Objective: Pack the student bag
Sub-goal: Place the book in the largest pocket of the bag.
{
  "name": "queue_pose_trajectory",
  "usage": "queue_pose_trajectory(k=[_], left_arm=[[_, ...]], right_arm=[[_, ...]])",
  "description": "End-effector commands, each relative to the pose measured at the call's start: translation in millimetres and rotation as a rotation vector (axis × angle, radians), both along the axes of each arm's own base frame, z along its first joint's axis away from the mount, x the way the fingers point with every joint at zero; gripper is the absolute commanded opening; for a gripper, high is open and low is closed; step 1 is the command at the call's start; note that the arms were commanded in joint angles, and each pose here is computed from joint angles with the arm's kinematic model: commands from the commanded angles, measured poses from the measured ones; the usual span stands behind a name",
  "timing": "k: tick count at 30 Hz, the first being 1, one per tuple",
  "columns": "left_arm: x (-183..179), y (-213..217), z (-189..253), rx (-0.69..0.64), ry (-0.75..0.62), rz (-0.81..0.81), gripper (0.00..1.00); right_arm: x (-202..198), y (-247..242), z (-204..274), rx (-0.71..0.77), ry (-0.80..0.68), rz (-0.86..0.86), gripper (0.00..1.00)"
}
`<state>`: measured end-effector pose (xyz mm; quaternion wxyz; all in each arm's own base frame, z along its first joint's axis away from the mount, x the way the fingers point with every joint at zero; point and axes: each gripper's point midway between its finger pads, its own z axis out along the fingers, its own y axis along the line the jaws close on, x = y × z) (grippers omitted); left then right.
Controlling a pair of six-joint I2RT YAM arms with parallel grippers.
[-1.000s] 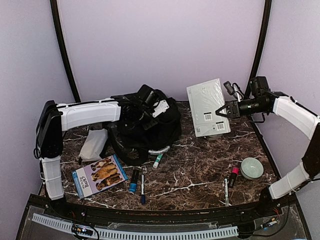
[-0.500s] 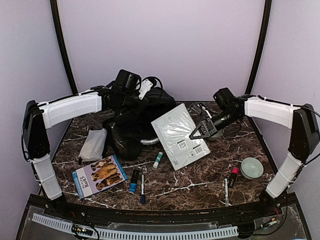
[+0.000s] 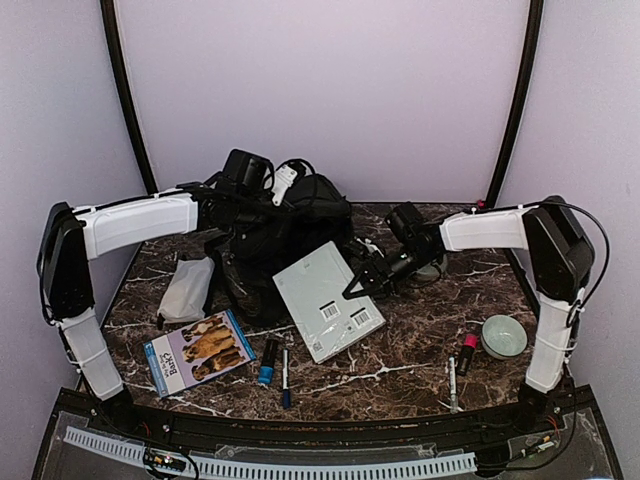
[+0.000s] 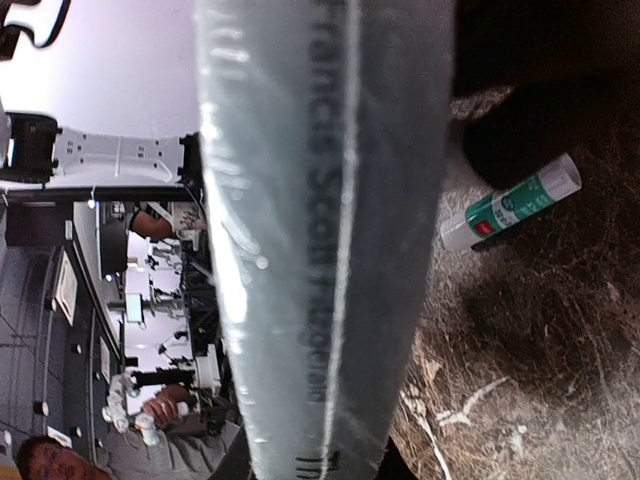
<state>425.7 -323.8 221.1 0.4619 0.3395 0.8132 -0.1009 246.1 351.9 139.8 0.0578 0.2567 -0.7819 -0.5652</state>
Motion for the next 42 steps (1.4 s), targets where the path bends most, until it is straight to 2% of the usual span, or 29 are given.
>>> queue_pose_trajectory(k=[1, 3, 12, 18, 20, 22, 28, 33, 38, 42], left_arm=[[-9.2, -5.5, 78.5, -0.194, -0.143, -0.037, 0.00], [-12.7, -6.5, 81.5, -0.207, -0.143, -0.049, 0.00], [-25.0, -5.3, 93.8, -0.243, -0.154, -0.084, 0.00], [-29.3, -2.1, 97.5, -0.246, -0.164, -0.088, 0.00], [-30.1, -2.0, 97.1, -0.246, -0.165, -0.089, 0.00], [-30.0, -1.4, 96.3, -0.245, -0.164, -0.087, 0.00], [-28.7, -3.3, 90.6, -0.249, -0.150, -0.085, 0.00], [-34.7, -9.1, 95.0, -0.291, -0.132, -0.117, 0.00], [-40.2, -10.7, 100.3, -0.316, -0.131, -0.141, 0.00], [-42.2, -11.9, 99.9, -0.316, -0.125, -0.153, 0.00]], right_arm=[[27.0, 34.3, 48.6, 0.167, 0.028, -0.023, 0.00], [40.4, 42.9, 43.3, 0.159, 0.092, -0.068, 0.00], [92.0, 73.6, 10.0, 0.147, 0.204, -0.156, 0.00], [113.0, 83.8, -5.6, 0.122, 0.178, -0.196, 0.02], [115.7, 84.7, -8.5, 0.101, 0.160, -0.211, 0.10], [115.4, 83.5, -11.8, 0.070, 0.152, -0.219, 0.14], [91.7, 84.2, 3.3, 0.045, 0.067, -0.188, 0.04], [74.3, 94.3, 27.7, 0.120, 0.052, -0.146, 0.02], [91.4, 104.8, 24.8, 0.114, 0.021, -0.172, 0.02], [103.1, 107.7, 9.1, 0.076, -0.002, -0.199, 0.10]])
